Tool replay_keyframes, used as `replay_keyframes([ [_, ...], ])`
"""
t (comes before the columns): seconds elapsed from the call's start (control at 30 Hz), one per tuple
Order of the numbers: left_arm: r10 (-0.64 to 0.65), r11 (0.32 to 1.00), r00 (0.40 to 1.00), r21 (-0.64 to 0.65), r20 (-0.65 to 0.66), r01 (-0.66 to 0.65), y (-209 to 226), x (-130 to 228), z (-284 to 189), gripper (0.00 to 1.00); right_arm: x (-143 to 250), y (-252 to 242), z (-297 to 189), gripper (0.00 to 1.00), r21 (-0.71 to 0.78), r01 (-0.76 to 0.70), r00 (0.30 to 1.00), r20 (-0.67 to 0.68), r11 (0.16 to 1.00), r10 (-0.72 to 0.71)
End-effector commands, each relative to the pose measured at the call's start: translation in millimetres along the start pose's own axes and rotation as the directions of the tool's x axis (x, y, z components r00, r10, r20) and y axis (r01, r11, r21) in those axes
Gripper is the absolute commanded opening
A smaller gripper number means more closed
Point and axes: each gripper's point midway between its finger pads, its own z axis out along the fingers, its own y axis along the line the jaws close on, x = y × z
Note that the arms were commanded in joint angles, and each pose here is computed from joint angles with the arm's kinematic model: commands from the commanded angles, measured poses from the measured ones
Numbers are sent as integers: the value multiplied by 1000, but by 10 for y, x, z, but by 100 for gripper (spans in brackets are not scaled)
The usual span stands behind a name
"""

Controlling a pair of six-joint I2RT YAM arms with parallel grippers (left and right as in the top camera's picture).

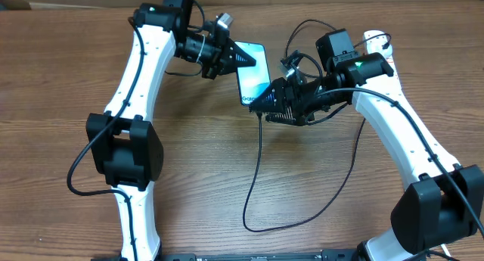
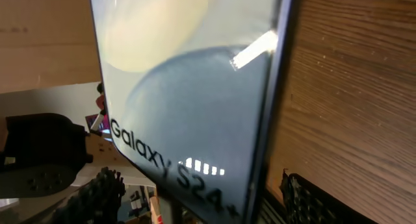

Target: Plug charger to phone and switch on socket

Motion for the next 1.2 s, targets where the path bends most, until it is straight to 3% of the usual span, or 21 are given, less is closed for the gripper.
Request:
replay_keyframes([
  [0.0, 21, 998, 999, 59, 27, -22, -184, 5, -195, 4, -26, 30, -79, 72, 7, 12, 1000, 25, 1000, -12],
  [0.2, 20, 998, 999, 59, 29, -22, -181, 0, -205, 4, -22, 34, -79, 43, 4, 10, 1000, 23, 1000, -10],
  [0.67, 12, 1000, 1000, 25, 18, -12, -154, 29, -113, 4, -19, 104, -62, 43, -29, 2, 1000, 16, 1000, -1],
  [1.17, -6, 1000, 1000, 12, 16, 6, -141, 35, -84, 4, 30, 222, -20, 33, -82, 15, 1000, -10, 996, -15],
])
